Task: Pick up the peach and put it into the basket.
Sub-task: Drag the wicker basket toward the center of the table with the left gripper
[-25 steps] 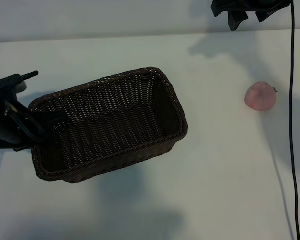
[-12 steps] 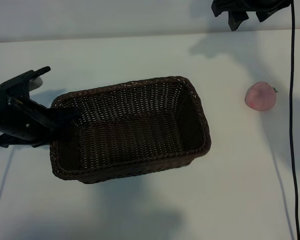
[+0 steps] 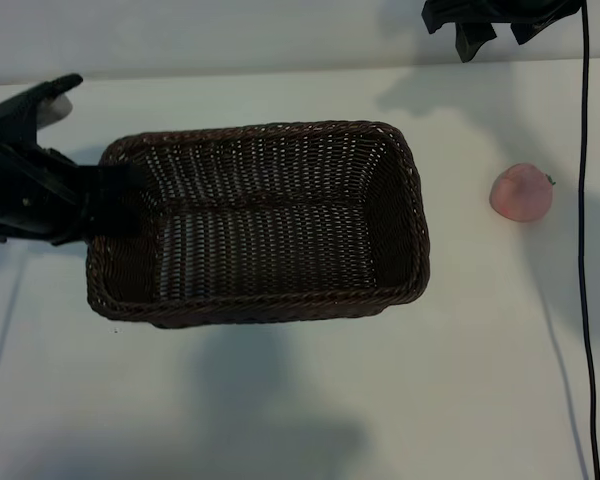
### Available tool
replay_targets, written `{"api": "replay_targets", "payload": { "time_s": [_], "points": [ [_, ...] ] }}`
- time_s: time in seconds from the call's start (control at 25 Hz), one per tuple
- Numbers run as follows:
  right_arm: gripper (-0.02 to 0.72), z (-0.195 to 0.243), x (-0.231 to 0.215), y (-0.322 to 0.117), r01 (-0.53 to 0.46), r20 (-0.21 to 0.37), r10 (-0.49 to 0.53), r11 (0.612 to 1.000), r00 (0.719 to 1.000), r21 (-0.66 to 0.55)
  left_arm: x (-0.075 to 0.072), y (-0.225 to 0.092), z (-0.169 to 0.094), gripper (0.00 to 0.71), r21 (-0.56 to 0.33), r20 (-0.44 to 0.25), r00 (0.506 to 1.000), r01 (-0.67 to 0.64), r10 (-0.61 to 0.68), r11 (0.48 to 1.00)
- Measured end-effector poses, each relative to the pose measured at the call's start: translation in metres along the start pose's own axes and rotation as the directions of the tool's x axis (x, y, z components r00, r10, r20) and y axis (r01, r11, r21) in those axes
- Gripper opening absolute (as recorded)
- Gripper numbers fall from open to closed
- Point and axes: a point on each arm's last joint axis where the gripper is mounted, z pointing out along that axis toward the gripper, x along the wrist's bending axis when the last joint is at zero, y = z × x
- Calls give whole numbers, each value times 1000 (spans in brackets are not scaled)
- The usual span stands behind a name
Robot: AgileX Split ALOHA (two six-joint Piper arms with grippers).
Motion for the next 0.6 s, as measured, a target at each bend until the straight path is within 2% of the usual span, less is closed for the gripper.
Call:
{"api": "replay_targets", "payload": {
  "time_s": [0.12,0.28,0.6],
  "points": [
    [556,0,0,0,0,-1,0,1000,1000,0,-4,13,-3,101,-23,9,1000,-14,15,1000],
    [556,0,0,0,-1,-2,1,1000,1000,0,-7,34,6,101,-35,13,1000,-17,18,999],
    [556,0,0,0,0,-2,0,1000,1000,0,-10,59,51,101,17,10,999,-31,30,999]
  ]
}}
